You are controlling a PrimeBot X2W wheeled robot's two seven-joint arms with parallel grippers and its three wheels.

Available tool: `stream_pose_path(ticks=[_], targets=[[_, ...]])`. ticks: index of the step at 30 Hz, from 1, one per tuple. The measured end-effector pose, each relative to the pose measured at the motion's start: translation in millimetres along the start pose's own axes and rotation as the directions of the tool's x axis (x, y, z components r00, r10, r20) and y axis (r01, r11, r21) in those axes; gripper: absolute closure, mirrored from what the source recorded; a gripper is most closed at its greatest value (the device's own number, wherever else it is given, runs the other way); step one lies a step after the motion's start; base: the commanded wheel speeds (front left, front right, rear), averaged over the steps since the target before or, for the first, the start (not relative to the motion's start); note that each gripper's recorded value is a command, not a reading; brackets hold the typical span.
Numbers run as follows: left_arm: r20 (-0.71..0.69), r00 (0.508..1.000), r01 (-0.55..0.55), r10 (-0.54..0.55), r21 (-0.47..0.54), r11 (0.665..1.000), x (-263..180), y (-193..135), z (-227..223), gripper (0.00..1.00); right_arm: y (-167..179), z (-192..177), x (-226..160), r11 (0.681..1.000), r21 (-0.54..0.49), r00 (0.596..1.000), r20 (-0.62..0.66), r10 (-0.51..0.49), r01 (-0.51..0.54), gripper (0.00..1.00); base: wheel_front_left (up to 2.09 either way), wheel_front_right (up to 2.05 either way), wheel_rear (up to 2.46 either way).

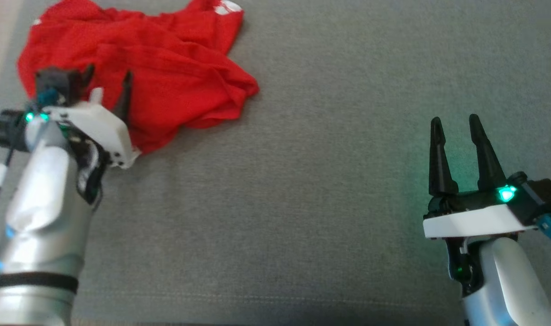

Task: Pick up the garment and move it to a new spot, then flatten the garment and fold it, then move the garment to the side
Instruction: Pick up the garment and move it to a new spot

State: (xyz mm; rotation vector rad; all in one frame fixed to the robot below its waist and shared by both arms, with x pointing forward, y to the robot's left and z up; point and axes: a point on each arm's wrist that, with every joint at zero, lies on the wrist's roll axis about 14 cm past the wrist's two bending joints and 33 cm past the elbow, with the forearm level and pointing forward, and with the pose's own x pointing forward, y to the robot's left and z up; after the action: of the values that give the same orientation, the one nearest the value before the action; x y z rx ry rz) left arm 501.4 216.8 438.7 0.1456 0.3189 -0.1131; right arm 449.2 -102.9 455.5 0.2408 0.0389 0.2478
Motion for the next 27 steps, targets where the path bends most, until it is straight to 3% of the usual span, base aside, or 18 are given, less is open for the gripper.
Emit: stream_pose_path(ticks=[12,13,14,20,27], targets=[[-0.195,0.98,0.041,-0.032,0.042,0.998,53.6,0.1,-35.3,0.0,-36.7,-14.8,-0.2,0.996,-0.01,0.995,-0.032,-0.092,0.092,0.0,0.0,0.0,0.0],[-0.212,0.977,0.047,-0.038,0.039,0.998,55.4,-1.8,-39.6,0.4,-38.0,-15.2,0.5,0.995,-0.011,0.995,-0.032,-0.095,0.095,0.0,0.0,0.0,0.0],[-0.219,0.975,0.055,-0.045,0.039,0.998,57.0,-4.5,-41.8,1.0,-39.2,-16.2,0.2,0.995,-0.011,0.995,-0.034,-0.098,0.098,0.0,0.0,0.0,0.0],[-0.159,0.986,0.061,-0.054,0.04,0.997,55.7,-6.5,-33.3,1.0,-41.0,-11.8,-1.4,0.994,-0.015,0.994,-0.025,-0.105,0.105,0.0,0.0,0.0,0.0],[0.004,0.999,0.048,-0.048,0.067,0.997,38.1,-1.1,11.9,1.0,-26.9,9.5,-4.7,0.997,-0.02,0.997,0.021,-0.073,0.074,0.0,0.0,0.0,0.0]])
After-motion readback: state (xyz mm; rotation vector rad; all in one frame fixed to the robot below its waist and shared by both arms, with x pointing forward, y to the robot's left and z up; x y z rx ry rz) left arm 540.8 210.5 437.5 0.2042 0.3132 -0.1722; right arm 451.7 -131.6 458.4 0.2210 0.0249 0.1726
